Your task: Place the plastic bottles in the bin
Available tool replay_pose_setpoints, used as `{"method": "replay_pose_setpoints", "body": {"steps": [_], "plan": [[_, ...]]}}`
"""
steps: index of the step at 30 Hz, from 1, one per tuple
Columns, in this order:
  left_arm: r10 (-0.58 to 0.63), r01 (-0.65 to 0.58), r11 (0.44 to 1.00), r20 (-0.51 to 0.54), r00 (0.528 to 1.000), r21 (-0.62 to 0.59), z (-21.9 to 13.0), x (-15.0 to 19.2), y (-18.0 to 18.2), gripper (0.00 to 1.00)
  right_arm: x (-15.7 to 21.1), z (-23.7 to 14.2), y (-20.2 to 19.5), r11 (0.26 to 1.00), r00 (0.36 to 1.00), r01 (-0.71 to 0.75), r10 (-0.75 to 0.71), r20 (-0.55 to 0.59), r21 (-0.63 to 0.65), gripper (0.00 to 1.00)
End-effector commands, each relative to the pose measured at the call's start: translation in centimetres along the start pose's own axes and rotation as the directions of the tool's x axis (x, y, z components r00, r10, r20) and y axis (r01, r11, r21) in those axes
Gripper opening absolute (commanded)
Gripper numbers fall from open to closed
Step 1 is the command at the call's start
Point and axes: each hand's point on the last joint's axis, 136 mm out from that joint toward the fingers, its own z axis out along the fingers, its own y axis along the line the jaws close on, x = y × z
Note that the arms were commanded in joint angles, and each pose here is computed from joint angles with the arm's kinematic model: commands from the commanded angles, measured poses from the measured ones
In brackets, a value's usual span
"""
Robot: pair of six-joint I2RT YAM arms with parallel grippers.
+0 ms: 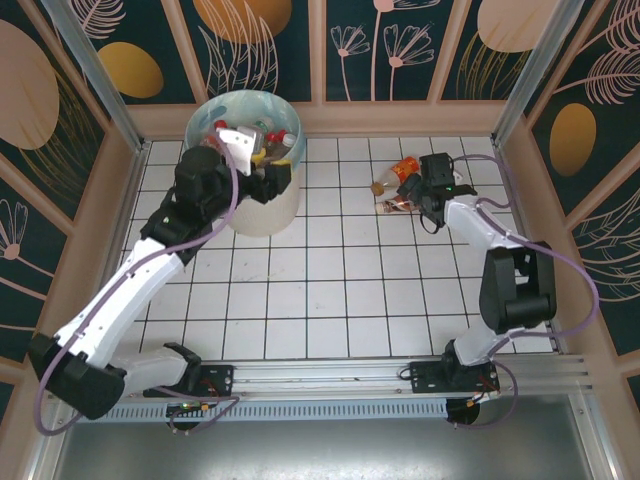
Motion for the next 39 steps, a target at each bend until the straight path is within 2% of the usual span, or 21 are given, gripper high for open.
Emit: {"method": "replay_pose_setpoints", "body": {"steps": [1,7,17,24,29,33,39], "plan": [[0.146,-0.148,0.985,0.031,0.989,0.088,-0.9,1.7,-1.5,0.68,-0.8,1.8,1.5,0.994,0.995,-0.099,0.099,0.004,-0.048,0.96],[0.239,-0.244,0.965,0.067,0.969,0.096,-2.5,4.9,-1.6,0.75,0.3,5.6,1.0,0.989,0.989,-0.144,0.145,-0.036,0.007,0.95],[0.230,-0.237,0.968,0.088,0.969,0.084,-2.5,6.3,-1.2,0.76,0.6,9.0,0.5,0.985,0.982,-0.166,0.169,-0.087,0.034,0.90],[0.228,-0.234,0.970,0.088,0.970,0.060,-2.6,6.3,-0.8,0.78,2.0,11.1,-1.5,0.979,0.967,-0.199,0.204,-0.154,0.046,0.80],[0.224,-0.228,0.973,0.091,0.970,0.040,-2.8,6.2,-0.5,0.80,2.3,10.0,-0.8,0.980,0.965,-0.198,0.194,-0.176,-0.003,0.68],[0.149,-0.149,0.989,0.042,0.988,0.001,-1.9,6.1,0.4,0.81,2.3,7.6,-1.2,0.985,0.975,-0.170,0.163,-0.151,-0.035,0.56],[0.002,-0.002,0.998,0.001,1.000,0.058,-0.3,3.3,-0.6,0.81,2.5,1.6,-0.8,0.987,0.994,-0.081,0.071,-0.078,-0.136,0.51]]}}
